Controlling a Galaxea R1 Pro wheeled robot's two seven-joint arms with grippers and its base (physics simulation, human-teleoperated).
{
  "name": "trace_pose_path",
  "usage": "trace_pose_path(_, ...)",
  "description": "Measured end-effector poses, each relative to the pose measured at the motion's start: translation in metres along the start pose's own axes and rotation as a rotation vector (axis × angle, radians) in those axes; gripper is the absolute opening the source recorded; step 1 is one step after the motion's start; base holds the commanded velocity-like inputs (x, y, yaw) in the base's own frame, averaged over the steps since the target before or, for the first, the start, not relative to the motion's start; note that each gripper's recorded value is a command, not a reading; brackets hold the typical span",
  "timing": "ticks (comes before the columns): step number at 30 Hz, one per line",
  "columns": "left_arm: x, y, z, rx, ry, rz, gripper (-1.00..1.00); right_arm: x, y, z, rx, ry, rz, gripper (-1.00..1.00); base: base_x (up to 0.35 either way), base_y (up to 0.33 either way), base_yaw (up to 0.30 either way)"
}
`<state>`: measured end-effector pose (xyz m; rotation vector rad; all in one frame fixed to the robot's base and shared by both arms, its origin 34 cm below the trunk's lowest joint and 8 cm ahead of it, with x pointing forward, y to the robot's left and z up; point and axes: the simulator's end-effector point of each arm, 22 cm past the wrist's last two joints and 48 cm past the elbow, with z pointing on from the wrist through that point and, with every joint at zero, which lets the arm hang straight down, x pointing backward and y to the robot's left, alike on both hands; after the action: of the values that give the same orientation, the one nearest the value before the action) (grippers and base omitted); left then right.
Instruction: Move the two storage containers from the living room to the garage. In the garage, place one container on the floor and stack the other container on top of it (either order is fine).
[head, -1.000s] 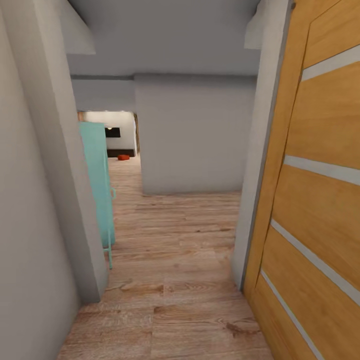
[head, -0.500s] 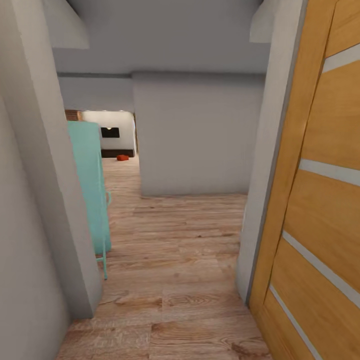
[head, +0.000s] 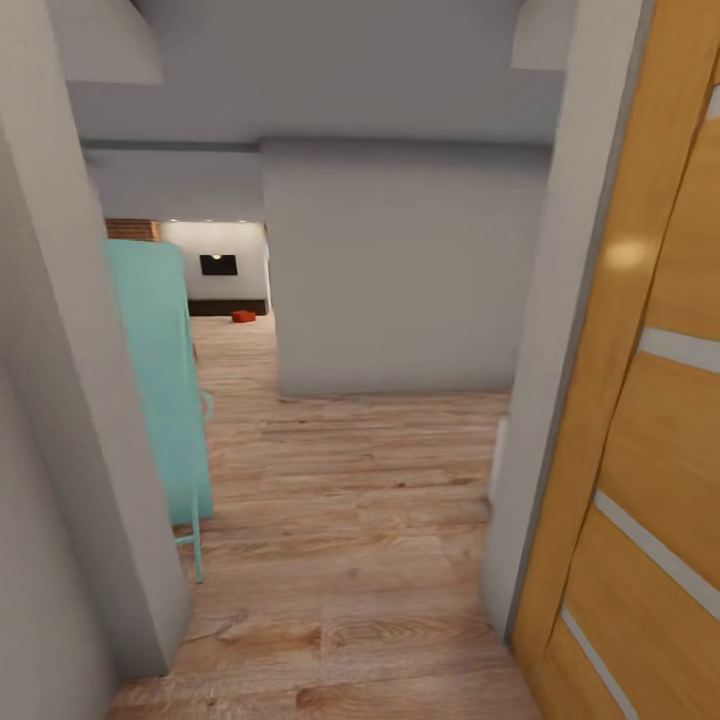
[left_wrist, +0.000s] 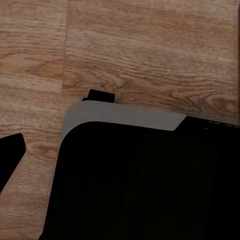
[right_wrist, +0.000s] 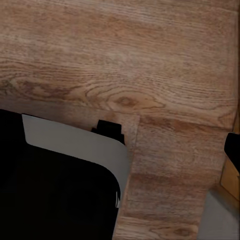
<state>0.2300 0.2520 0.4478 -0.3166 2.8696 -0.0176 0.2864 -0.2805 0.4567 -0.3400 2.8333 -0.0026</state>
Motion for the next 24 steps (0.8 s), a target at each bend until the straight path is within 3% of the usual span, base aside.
trace_pose_path(24, 0.0003, -0.0009, 0.0000, 0.001, 0.001, 0.001, 1.00, -0.0002, 0.0000, 0.0000, 0.000, 0.000, 0.002, 1.00, 0.323, 0.000, 0.000)
